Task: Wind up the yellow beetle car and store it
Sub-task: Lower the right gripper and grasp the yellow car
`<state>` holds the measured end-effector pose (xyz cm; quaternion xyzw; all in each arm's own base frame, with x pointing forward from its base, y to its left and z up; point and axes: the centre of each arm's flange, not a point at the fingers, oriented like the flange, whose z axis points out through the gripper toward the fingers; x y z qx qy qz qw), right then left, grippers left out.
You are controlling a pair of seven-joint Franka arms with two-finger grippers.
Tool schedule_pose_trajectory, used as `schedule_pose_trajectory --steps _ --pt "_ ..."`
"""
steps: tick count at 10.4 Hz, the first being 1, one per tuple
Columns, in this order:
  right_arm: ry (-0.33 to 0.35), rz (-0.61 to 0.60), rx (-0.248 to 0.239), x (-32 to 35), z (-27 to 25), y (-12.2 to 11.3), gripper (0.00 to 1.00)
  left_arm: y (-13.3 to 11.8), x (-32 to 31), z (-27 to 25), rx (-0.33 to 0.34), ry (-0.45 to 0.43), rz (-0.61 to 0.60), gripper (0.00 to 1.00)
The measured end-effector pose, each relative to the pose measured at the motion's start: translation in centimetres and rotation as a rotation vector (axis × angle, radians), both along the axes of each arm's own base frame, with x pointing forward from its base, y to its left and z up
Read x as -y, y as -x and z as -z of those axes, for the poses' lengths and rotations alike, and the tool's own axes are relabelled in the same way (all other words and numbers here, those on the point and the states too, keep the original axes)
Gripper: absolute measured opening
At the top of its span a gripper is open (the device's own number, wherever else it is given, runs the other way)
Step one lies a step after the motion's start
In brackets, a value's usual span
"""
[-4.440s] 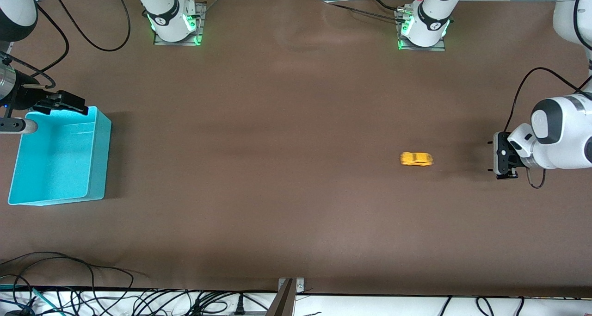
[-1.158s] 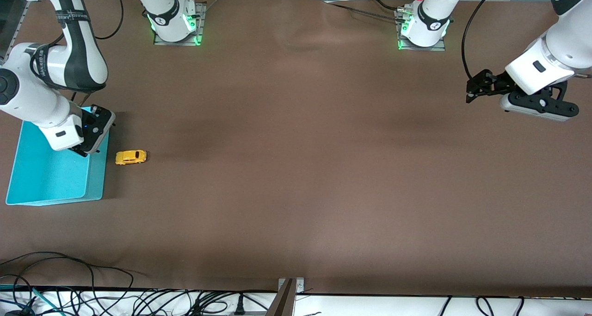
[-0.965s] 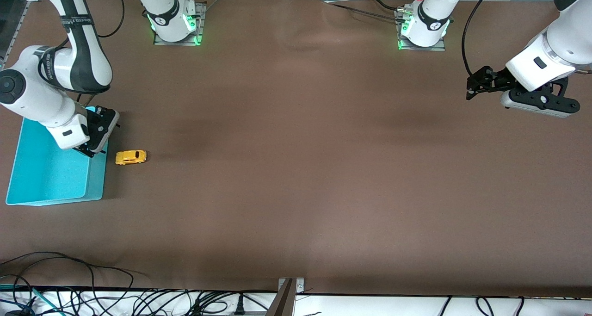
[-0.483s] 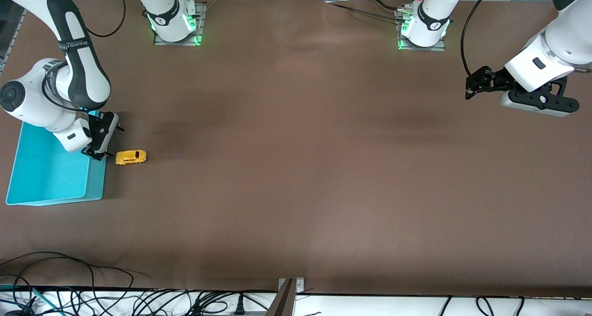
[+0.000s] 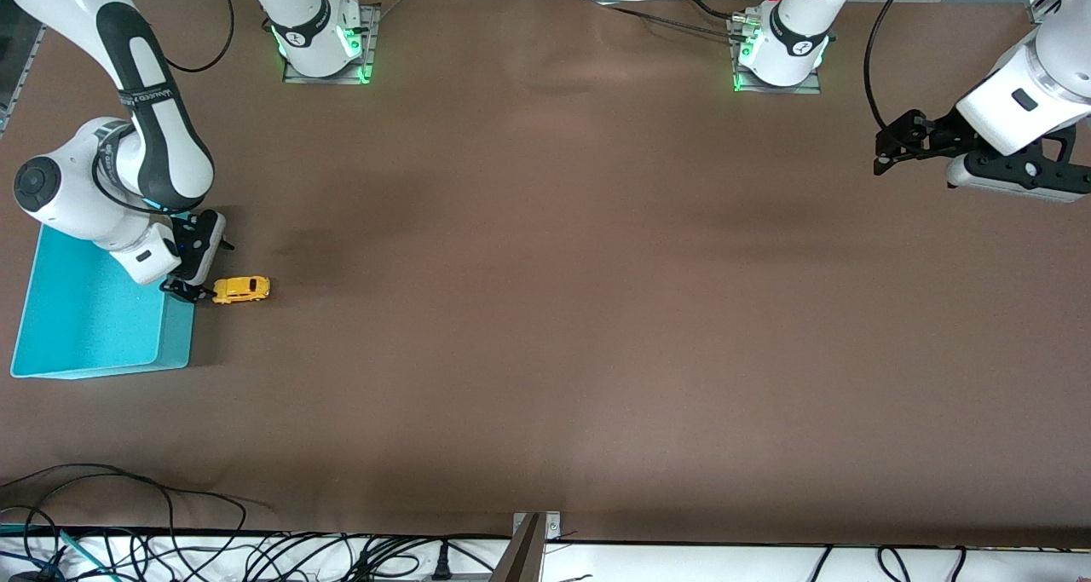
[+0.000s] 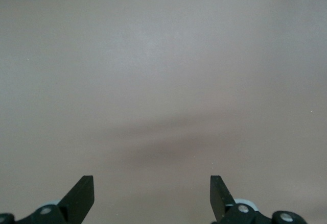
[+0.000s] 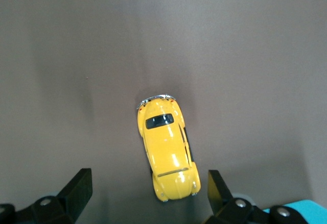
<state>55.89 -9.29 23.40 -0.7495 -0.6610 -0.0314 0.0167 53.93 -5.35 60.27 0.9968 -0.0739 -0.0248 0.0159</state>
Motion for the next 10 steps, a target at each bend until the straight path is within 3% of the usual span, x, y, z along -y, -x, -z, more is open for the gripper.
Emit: schedule_pose_trajectory --steps 8,9,10 --pt "0.021 -0.057 -0.006 -0.6 3.7 -1.6 1.00 0.0 0.7 0.0 -0.005 -0.006 -0.096 1.00" --pt "0.021 -0.057 -0.007 -0.6 3.8 -1.6 0.89 0.0 0.7 0.0 -0.004 -0.006 -0.098 1.00" --pt "0.021 -0.058 -0.008 -0.6 3.8 -1.6 0.88 0.0 0.7 0.0 -0.004 -0.006 -0.098 1.00"
